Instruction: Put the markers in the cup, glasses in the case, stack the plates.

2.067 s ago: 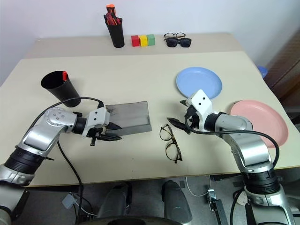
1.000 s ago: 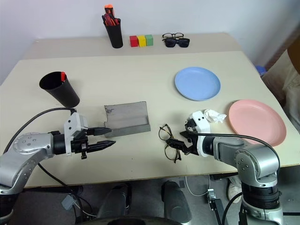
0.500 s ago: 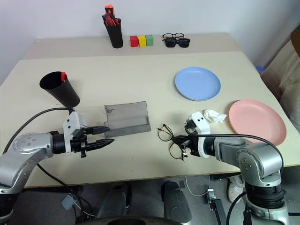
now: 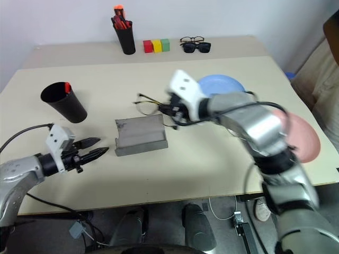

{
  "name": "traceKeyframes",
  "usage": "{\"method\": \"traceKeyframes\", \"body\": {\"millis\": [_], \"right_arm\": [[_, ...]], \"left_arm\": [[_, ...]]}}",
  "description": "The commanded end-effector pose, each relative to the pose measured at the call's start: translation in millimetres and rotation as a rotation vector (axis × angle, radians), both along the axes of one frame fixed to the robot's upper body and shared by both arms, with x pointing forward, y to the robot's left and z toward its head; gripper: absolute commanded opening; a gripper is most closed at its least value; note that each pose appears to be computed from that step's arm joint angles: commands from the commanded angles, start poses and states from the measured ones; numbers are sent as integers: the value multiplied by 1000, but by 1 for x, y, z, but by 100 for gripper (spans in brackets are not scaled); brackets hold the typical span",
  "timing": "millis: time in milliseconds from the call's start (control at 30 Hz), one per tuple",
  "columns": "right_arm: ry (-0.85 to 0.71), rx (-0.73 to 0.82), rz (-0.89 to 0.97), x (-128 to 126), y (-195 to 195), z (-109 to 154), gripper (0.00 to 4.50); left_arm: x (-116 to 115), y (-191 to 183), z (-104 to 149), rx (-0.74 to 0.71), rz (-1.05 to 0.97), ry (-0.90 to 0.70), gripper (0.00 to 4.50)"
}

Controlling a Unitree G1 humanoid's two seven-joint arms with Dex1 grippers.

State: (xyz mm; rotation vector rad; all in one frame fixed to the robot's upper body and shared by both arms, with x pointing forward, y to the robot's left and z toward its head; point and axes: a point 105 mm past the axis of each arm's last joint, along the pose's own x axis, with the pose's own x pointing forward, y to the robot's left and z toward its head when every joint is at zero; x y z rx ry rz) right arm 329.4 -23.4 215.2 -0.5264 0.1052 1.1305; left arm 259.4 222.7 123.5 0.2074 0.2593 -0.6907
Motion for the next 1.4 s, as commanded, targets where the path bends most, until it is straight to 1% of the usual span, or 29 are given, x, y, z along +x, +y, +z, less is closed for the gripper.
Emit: {"method": "traceKeyframes", "body": {"millis": [33, 100, 167, 233, 367, 467, 567, 633, 700, 733, 833, 933, 1033, 1133, 1200, 1267, 1333, 1400], "right_arm": [[-62, -74, 72, 8, 26, -22, 4], [-43, -89, 78, 11, 32, -35, 4], [-60, -158, 86, 10, 23, -51, 4], [-53, -186, 90, 6, 13, -58, 4], [-23, -187, 111, -5, 8, -59, 4], [-11, -182, 130, -8, 11, -60, 4], [-26, -160, 98, -2, 14, -56, 101], [-38, -140, 79, 1, 15, -50, 198], [-46, -117, 61, 3, 15, -44, 303], [-51, -110, 55, 3, 14, -42, 352], [-65, -103, 44, 2, 10, -39, 353], [-74, -70, 40, -4, 0, -31, 353], [-77, -60, 39, -14, -14, -30, 353], [-80, -68, 25, -23, -31, -36, 353], [-80, -73, 5, -28, -44, -41, 353], [-86, -75, -20, -34, -56, -46, 353], [-81, -69, -45, -41, -67, -50, 353], [-71, -58, -71, -49, -76, -53, 353]], "left_arm": [[-4, 4, 13, 2, 29, -61, 236], [-6, 3, 14, 1, 34, -67, 236], [-10, 1, 14, -1, 37, -67, 236], [-13, -1, 14, -5, 42, -68, 236], [-15, -2, 11, -11, 46, -62, 236], [-11, -5, 12, -14, 37, -67, 236], [-4, -7, 17, -21, 32, -86, 236], [2, -6, 20, -35, 37, -96, 236], [8, -6, 23, -42, 38, -106, 181], [11, -6, 24, -47, 36, -113, 144], [20, -11, 27, -49, 24, -128, 3], [40, -29, 33, -70, -18, -149, 3], [61, -47, 48, -124, -67, -180, 3], [92, -64, 57, -143, -79, -178, 3], [115, -76, 56, -111, -82, -155, 3], [132, -86, 53, -90, -87, -121, 3], [142, -95, 48, -69, -122, -66, 3], [146, -105, 40, -44, -175, 7, 3]]}}
